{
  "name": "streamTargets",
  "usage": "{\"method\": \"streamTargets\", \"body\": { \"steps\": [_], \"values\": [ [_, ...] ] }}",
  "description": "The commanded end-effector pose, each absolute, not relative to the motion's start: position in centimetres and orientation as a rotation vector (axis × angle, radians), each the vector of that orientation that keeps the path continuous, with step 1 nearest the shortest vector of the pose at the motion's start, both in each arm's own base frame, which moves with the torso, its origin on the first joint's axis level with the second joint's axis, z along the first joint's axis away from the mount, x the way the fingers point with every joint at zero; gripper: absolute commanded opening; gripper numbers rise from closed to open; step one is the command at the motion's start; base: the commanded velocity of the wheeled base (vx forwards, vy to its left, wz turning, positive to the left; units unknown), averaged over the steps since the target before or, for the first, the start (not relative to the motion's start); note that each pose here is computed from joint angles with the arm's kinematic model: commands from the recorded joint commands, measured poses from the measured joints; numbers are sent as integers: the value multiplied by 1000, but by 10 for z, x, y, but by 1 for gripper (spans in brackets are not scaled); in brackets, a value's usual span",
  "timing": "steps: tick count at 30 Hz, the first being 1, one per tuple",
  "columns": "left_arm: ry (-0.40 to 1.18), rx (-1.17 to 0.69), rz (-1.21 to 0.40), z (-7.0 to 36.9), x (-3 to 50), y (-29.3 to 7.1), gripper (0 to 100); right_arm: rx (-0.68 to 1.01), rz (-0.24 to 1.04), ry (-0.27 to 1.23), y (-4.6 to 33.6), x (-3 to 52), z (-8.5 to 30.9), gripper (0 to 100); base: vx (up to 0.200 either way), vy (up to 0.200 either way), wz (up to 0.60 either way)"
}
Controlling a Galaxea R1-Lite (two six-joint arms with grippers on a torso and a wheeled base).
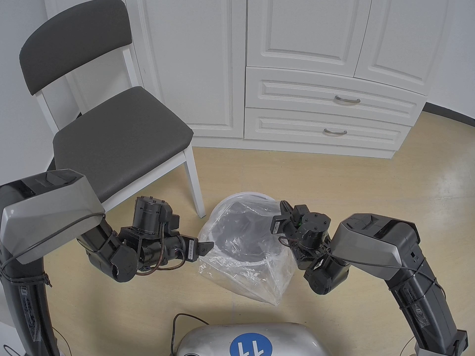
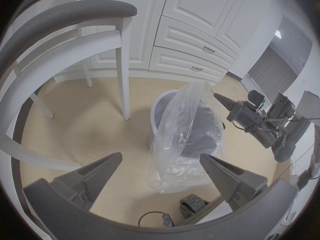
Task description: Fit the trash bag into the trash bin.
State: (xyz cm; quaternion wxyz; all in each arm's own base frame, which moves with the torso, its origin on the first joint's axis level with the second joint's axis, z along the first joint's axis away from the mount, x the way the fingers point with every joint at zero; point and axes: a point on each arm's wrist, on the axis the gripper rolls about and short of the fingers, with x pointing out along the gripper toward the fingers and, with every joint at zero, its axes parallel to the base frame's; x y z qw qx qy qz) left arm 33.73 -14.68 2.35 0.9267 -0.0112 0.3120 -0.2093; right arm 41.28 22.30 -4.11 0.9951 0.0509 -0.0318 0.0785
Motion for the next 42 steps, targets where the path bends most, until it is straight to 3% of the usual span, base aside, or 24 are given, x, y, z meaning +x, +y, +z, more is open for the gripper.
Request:
{"method": "streamTargets", "body": {
  "steps": [1,13,24,27,28,34,36,42],
  "values": [
    [628,-24,-434,24,337,-148,100,127,113,-112,226,425,-44,0,0,0,0],
    [615,-26,-439,25,338,-150,100,196,89,-220,224,446,-34,0,0,0,0],
    [613,-26,-439,24,338,-150,100,213,93,-216,223,445,-32,0,0,0,0],
    [612,-26,-439,25,338,-150,100,193,109,-184,215,429,-6,0,0,0,0],
    [610,-27,-438,26,338,-149,100,182,124,-166,212,421,2,100,0,0,0],
    [609,-28,-436,26,338,-149,100,155,212,-116,198,390,33,100,0,0,0],
    [610,-28,-436,26,338,-149,100,103,252,1,189,372,22,100,0,0,0],
    [612,-27,-436,26,337,-148,100,48,284,86,190,370,-12,100,0,0,0]
  ]
}}
